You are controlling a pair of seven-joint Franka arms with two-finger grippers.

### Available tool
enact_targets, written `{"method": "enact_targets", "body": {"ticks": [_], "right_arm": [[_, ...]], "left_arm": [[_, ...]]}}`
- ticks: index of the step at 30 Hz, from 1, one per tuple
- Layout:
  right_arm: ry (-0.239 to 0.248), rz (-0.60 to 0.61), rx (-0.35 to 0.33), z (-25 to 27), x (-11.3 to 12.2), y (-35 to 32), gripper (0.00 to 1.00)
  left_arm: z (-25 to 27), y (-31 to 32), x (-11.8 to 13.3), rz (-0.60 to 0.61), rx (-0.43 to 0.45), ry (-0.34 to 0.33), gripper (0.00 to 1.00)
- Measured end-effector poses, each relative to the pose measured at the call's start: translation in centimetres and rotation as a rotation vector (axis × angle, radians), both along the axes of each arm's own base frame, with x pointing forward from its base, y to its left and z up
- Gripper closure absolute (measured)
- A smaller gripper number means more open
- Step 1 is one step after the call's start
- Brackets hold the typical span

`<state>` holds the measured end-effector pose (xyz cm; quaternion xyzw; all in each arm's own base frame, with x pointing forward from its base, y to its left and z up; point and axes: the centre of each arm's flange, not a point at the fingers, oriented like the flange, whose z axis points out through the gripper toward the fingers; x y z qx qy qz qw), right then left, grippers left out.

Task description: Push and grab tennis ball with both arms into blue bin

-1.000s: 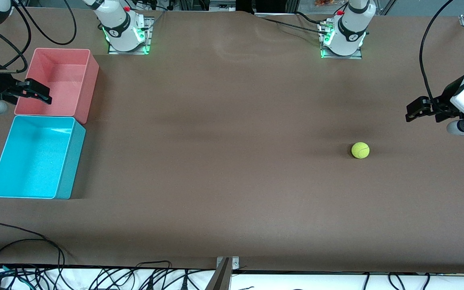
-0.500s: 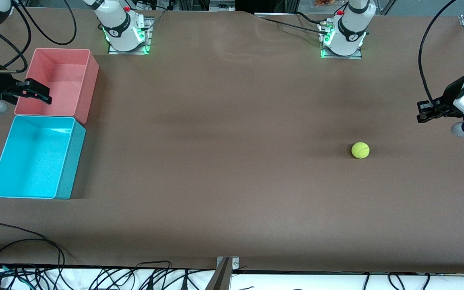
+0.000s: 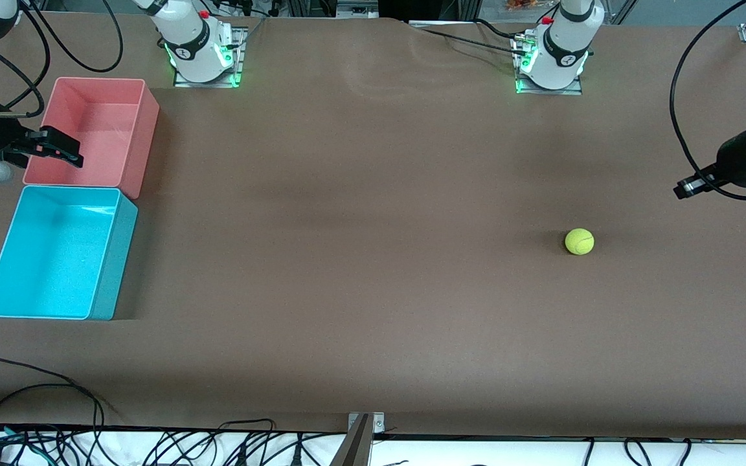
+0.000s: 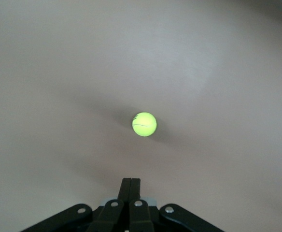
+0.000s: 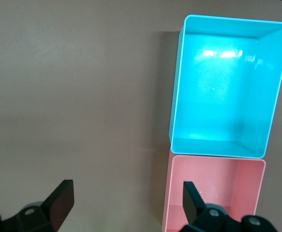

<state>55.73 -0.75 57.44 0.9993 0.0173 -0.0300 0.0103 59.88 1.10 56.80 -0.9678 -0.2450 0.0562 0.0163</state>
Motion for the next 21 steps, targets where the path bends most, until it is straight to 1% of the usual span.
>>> {"method": "enact_targets", "body": {"ticks": [10, 15, 21], "right_arm": [[0.000, 0.000, 0.000, 0.0, 0.0, 0.0, 0.00], [0.000, 0.000, 0.000, 0.0, 0.0, 0.0, 0.00], [0.000, 0.000, 0.000, 0.0, 0.0, 0.0, 0.00]], "left_arm": [[-3.1, 4.3, 0.9, 0.403, 0.046, 0.045, 0.99], [-5.2, 4.8, 1.8, 0.575, 0.070, 0.046, 0.99], [-9.4, 5.8, 2.1, 0.769, 0.093, 0.037, 0.99]]}}
